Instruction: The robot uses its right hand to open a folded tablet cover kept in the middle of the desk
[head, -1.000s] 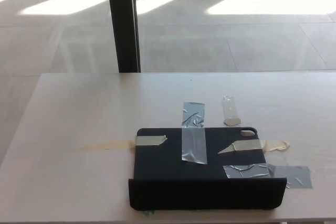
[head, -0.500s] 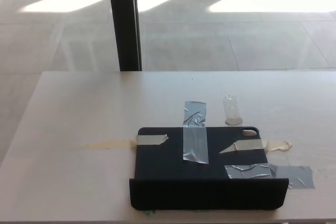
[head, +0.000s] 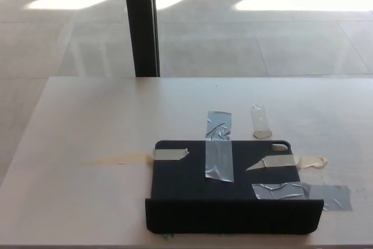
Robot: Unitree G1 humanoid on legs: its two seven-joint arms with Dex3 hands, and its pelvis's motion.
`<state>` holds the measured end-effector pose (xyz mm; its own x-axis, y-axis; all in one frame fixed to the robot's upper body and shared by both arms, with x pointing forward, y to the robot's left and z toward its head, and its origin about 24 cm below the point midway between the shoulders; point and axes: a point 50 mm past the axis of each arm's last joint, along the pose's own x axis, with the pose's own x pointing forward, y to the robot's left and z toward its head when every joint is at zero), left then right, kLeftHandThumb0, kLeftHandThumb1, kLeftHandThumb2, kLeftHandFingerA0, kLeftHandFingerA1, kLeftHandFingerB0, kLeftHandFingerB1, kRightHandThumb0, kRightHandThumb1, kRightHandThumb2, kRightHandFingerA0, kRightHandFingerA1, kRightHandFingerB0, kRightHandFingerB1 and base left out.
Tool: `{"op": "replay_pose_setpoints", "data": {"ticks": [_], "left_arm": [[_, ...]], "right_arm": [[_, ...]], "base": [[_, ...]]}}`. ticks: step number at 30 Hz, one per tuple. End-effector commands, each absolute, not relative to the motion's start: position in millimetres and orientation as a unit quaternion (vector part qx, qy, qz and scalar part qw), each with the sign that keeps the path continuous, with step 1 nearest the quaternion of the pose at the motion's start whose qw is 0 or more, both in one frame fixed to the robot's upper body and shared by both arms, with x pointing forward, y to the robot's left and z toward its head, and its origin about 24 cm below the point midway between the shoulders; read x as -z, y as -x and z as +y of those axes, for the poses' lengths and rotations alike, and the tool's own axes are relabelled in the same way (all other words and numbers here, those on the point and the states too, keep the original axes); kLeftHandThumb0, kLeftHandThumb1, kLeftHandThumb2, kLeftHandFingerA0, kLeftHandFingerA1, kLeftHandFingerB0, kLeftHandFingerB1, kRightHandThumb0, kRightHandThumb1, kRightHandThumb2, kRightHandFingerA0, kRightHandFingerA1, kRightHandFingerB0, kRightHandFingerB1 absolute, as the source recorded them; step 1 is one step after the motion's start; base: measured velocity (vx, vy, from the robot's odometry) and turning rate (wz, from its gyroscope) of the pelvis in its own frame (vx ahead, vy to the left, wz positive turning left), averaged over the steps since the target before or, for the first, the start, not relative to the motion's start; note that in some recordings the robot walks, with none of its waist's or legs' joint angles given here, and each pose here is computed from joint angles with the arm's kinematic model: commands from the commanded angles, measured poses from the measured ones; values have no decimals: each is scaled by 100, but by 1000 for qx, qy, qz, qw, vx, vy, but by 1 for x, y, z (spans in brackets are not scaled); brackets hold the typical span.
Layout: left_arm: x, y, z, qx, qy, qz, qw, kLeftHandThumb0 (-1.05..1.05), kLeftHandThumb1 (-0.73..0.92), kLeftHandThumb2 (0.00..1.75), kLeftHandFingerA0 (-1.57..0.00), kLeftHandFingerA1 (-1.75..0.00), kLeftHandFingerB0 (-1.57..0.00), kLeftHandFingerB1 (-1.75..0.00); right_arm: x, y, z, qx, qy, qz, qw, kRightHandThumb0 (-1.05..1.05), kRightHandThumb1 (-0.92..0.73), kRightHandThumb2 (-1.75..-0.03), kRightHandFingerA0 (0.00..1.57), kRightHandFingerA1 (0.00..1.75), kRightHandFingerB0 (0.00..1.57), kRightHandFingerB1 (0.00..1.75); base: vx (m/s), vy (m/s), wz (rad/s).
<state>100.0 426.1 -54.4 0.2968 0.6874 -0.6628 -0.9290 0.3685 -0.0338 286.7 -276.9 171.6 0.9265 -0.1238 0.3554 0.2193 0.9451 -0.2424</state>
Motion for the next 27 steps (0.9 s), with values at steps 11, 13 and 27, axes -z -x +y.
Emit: {"op": "replay_pose_setpoints", "data": {"ticks": [11, 13, 27], "left_arm": [[40, -100, 441, -543, 239, 255, 764, -41, 29, 82, -77, -86, -69, -79], [40, -101, 441, -542, 242, 252, 764, -41, 29, 81, -79, -86, -69, -79], [38, -104, 441, -540, 240, 248, 768, -40, 38, 62, -78, -87, -81, -82]], "right_arm": [[-149, -306, -149, -273, 535, -107, 792, -76, -48, -56, 28, 43, 30, 31], [-139, -305, -143, -300, 546, -85, 777, -75, -49, -56, 27, 42, 29, 31], [-74, -296, -124, -411, 596, 41, 689, -83, -53, -57, 29, 45, 27, 29]], "base": [[0, 0, 0], [0, 0, 0], [0, 0, 0]]}}
